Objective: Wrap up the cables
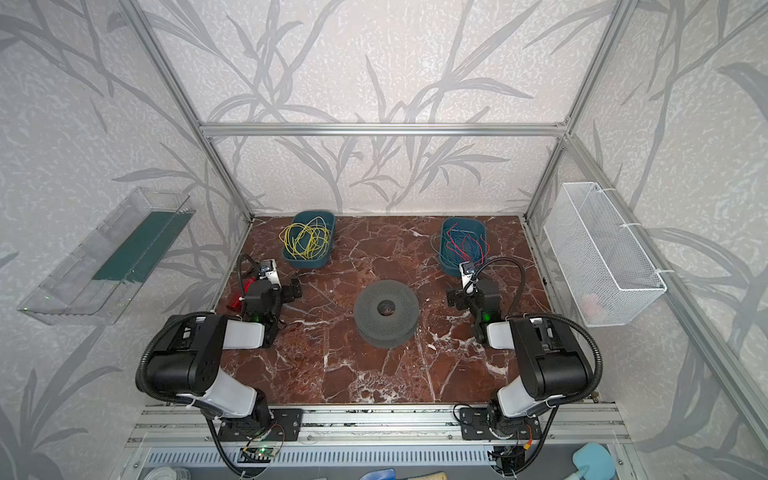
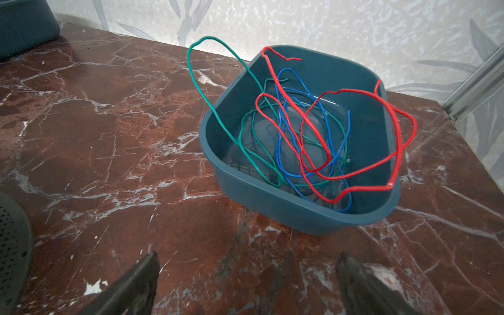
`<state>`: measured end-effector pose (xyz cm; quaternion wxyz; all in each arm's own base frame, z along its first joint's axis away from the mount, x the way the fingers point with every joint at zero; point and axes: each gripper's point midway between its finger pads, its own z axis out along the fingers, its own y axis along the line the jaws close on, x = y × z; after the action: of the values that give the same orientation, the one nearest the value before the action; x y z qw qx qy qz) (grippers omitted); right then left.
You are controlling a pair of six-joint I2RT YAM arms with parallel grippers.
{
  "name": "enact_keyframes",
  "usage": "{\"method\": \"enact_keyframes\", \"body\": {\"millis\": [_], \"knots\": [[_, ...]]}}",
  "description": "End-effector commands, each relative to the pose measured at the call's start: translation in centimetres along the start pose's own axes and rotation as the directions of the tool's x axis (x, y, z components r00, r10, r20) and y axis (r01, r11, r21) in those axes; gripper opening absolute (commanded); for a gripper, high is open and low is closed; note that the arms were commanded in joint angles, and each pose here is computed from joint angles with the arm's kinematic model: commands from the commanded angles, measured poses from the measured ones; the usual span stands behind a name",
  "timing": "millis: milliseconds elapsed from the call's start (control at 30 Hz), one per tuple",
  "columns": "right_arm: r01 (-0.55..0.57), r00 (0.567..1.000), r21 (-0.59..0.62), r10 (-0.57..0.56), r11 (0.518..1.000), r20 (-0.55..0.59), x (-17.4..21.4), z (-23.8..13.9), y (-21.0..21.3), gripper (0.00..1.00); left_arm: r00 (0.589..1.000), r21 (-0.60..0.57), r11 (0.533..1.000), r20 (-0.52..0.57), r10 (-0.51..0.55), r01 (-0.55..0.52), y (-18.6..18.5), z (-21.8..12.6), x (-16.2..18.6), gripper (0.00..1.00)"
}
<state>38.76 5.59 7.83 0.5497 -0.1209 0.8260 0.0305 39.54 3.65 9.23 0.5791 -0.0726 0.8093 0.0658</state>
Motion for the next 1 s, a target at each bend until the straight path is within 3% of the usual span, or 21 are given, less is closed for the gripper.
{"method": "enact_keyframes", "body": {"millis": [0, 967], "knots": [[0.009, 0.999, -0.002, -0.009, 1.0, 0.042, -1.33, -0.2, -0.05, 0.99, 1.0, -0.008, 1.0, 0.007, 0.007, -0.007, 0.19, 0.01, -0.32, 0.99], [0.0, 0.999, 0.011, 0.0, 1.0, 0.039, -1.27, -0.16, -0.3, 0.99, 1.0, -0.011, 1.0, 0.01, 0.012, -0.012, 0.11, -0.07, -0.37, 0.99]]}}
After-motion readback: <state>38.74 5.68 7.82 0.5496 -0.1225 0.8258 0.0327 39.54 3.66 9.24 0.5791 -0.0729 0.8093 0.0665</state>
